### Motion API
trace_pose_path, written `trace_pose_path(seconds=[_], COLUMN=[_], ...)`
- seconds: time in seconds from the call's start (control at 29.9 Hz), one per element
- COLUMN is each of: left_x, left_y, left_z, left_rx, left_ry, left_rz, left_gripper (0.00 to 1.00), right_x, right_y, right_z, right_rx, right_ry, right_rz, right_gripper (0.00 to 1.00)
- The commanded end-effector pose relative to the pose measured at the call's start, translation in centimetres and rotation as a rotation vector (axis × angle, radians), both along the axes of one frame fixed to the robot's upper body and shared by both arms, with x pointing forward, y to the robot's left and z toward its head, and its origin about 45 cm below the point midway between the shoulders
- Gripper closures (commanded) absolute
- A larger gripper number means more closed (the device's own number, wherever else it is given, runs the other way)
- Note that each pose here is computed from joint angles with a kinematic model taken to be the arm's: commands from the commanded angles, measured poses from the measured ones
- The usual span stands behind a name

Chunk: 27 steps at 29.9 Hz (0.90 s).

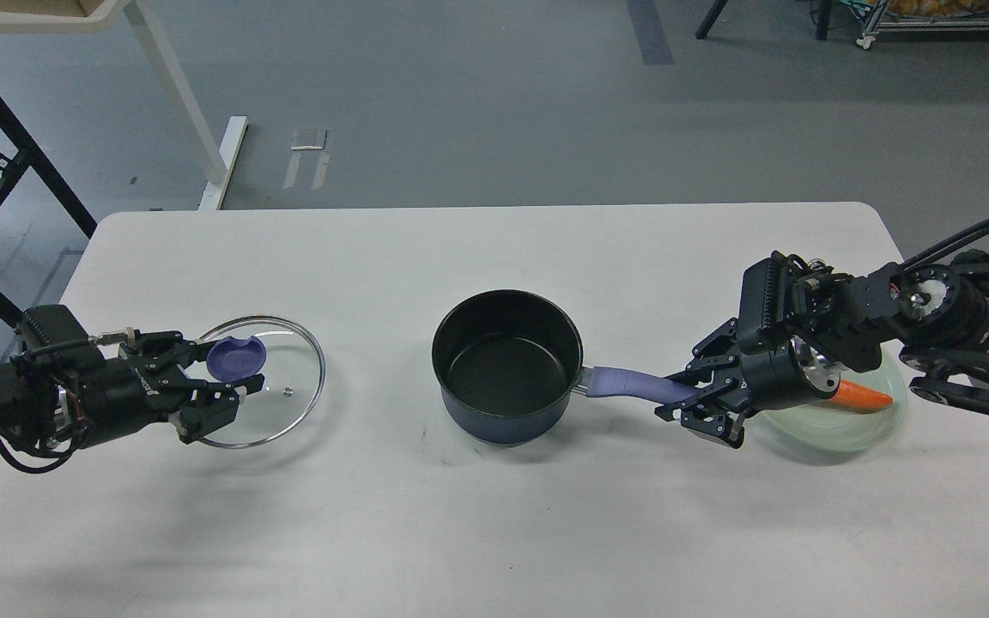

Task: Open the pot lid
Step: 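Lower the glass lid onto the table and release it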

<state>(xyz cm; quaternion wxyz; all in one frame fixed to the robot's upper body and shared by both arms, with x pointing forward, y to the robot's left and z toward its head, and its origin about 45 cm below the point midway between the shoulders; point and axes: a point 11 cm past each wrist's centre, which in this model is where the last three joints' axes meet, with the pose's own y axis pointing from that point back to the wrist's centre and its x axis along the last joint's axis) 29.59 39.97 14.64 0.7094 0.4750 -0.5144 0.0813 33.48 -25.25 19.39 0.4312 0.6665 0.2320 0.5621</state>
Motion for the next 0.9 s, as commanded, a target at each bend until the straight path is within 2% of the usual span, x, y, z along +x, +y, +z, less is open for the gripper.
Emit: trace_pose_path(seconds=[0.0,0.3,0.6,0.67,0.74,0.8,0.87], left_x=[-0.7,-1.0,-1.1,-1.3,-1.3,-1.3,-1.3], left_y=[0.3,0.5,0.9,0.9,0.9,1.0,1.0], left_z=[-0.7,-1.6,-1.9,-2.0,-2.0,-2.0,-2.0], left_rx=[0.005,0.012,0.024,0.023,0.023,0.024,0.022], left_ry=[0.02,0.035,0.041,0.044,0.044,0.044,0.044], left_rz=[0.008,0.016,0.023,0.024,0.024,0.025,0.027], left_gripper=[0.49,0.47,0.38,0.32,0.2,0.17,0.09], right_x=[0.0,0.0,0.0,0.0,0.0,0.0,0.0], right_y=[0.0,0.0,0.0,0.1,0.0,0.0,0.0], right_z=[0.0,0.0,0.0,0.0,0.0,0.0,0.0], right_rx=[0.001,0.0,0.0,0.001,-0.001,0.0,0.0], right_ry=[0.002,-0.001,0.0,-0.001,0.0,0.0,0.0], right_rz=[0.0,0.001,0.0,0.0,0.001,0.0,0.0], right_gripper=[0.65,0.65,0.65,0.65,0.65,0.65,0.65])
